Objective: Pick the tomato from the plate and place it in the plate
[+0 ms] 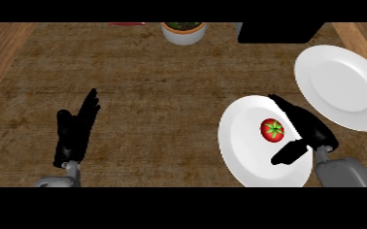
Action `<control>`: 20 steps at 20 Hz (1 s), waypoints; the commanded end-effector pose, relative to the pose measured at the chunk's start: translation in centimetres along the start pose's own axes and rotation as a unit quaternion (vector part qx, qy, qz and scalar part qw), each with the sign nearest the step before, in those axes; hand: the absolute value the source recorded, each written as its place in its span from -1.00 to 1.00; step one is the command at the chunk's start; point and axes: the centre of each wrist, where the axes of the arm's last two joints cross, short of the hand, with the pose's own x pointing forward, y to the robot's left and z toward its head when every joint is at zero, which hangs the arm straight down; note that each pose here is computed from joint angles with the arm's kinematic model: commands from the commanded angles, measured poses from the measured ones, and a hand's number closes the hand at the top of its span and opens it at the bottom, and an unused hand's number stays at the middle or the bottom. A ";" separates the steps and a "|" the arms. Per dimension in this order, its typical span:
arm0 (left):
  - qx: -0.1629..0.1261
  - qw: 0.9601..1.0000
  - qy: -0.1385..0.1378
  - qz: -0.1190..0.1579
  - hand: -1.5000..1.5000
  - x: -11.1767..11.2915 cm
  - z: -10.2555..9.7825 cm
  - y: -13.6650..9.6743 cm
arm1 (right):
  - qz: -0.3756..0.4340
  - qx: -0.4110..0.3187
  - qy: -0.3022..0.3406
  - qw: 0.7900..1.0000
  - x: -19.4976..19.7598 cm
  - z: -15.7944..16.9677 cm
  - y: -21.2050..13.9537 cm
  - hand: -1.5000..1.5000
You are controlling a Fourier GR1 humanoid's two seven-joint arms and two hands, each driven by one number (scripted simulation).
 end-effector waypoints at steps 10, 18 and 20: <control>0.003 1.000 0.008 0.003 0.00 -1.4 -0.8 -0.4 | 0.038 -0.010 -0.029 0.999 1.2 -2.2 1.1 1.00; 0.016 1.000 0.005 -0.004 0.00 -0.1 -0.9 1.0 | 0.062 -0.091 -0.022 0.994 0.0 -1.9 -0.5 1.00; 0.006 1.000 -0.007 -0.002 0.00 -0.4 1.0 -0.6 | 0.061 -0.125 -0.012 0.990 -1.7 -0.7 0.0 1.00</control>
